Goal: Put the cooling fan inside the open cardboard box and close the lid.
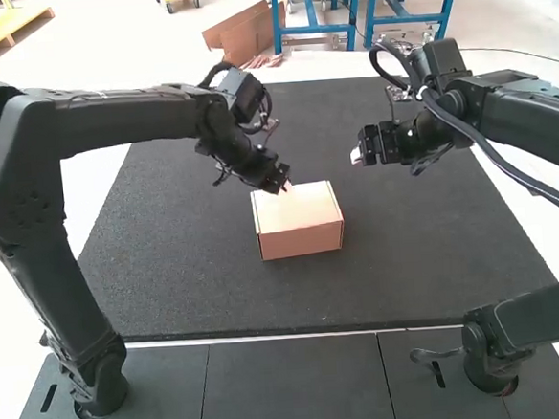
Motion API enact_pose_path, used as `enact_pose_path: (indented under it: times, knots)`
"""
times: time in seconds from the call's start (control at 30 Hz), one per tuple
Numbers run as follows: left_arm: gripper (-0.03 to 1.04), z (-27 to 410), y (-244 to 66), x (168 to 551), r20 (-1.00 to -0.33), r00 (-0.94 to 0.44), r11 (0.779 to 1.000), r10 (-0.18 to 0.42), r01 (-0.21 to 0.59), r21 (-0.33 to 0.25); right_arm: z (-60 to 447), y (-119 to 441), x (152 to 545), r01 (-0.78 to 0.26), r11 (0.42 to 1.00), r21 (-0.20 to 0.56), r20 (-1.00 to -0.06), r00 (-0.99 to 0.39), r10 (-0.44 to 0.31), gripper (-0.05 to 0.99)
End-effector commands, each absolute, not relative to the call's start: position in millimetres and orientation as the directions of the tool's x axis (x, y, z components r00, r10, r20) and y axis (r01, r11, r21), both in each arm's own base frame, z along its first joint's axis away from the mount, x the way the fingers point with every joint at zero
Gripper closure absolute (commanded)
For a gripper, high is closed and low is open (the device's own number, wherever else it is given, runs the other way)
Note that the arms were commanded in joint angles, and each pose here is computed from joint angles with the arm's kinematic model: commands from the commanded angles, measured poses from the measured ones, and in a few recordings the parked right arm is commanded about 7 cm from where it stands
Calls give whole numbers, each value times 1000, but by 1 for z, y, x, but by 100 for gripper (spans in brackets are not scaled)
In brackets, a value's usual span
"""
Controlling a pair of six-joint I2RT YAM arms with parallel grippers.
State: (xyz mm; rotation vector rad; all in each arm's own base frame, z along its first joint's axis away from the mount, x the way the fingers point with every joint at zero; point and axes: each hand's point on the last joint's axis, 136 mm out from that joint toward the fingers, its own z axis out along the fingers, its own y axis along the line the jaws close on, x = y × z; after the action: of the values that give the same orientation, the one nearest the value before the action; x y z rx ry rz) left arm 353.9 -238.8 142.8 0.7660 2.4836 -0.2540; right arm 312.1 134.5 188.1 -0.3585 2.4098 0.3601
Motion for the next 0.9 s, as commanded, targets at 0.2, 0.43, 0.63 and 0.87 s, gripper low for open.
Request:
enact_pose_path:
  times: [0.2,0.43,0.63,0.87]
  knots:
    - [4,215,-188,379,-683,-665,896,300,442,-37,206,130,309,-344,924,168,-703,-699,-133,3]
    - [4,257,-153,393,-805,-551,923,218,384,-13,248,120,324,-308,943,122,-826,-559,-76,3]
    - [5,277,-137,388,-875,-451,933,178,360,5,281,106,324,-235,953,189,-884,-463,61,3]
    - [5,304,-111,376,-945,-286,938,162,341,58,265,87,312,-181,963,197,-857,-509,80,3]
